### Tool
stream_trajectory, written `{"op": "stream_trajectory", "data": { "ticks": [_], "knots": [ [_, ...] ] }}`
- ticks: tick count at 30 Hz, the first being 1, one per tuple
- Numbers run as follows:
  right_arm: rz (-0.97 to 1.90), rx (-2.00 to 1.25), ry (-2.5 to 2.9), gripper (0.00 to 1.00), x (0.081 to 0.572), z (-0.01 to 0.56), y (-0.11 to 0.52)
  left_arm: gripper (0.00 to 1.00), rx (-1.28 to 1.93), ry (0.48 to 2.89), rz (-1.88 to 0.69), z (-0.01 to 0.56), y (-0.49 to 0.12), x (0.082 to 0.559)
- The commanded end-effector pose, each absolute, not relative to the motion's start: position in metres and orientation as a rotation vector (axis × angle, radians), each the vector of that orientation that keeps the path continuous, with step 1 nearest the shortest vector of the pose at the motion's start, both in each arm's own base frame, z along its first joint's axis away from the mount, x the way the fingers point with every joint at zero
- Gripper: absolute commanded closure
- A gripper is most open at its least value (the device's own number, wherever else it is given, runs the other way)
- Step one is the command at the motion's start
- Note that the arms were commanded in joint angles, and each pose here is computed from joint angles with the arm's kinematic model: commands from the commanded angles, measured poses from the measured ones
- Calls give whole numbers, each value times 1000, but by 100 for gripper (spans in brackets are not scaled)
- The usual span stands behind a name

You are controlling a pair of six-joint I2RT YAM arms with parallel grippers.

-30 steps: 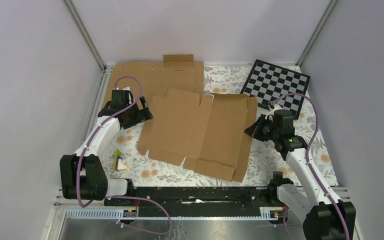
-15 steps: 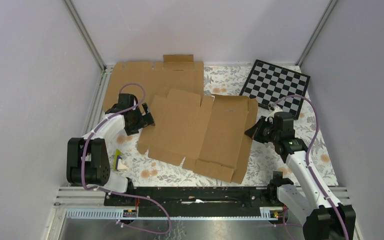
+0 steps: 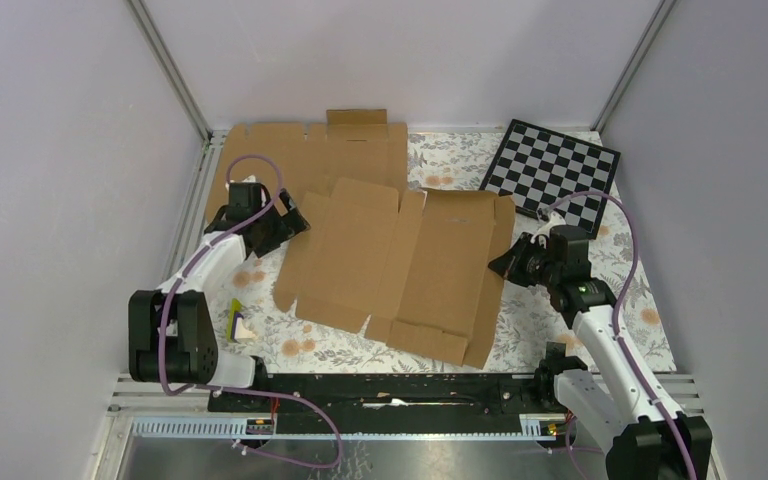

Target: Fold the paper box

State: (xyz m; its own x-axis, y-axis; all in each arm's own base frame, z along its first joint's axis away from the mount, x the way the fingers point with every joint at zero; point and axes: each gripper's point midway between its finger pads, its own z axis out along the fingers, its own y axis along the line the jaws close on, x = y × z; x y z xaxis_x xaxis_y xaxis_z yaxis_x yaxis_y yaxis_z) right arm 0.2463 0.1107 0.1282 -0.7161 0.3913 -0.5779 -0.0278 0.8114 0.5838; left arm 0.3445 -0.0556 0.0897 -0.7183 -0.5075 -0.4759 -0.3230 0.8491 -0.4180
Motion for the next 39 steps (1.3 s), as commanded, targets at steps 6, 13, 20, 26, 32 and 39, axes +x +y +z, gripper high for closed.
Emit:
{"op": "stream_trajectory", "data": {
  "ticks": [6, 13, 20, 26, 32, 39],
  "knots": [
    [861, 217, 2257, 99, 247, 132, 127, 1, -574, 2226, -459, 87, -61, 364],
    [881, 172, 2287, 100, 239, 126, 138, 1, -579, 2310, -260, 67, -43, 356],
    [890, 169, 2320, 100, 239, 120, 142, 1, -533, 2389, -420, 53, -66, 339],
    [877, 167, 2272, 100, 245, 131, 140, 3, -415, 2379, -889, 73, -124, 320],
    [854, 168, 2240, 100, 246, 134, 136, 27, -268, 2238, -1017, 133, -138, 315],
    [841, 182, 2240, 100, 250, 128, 135, 45, -191, 2259, -1011, 144, -139, 293]
  ]
}}
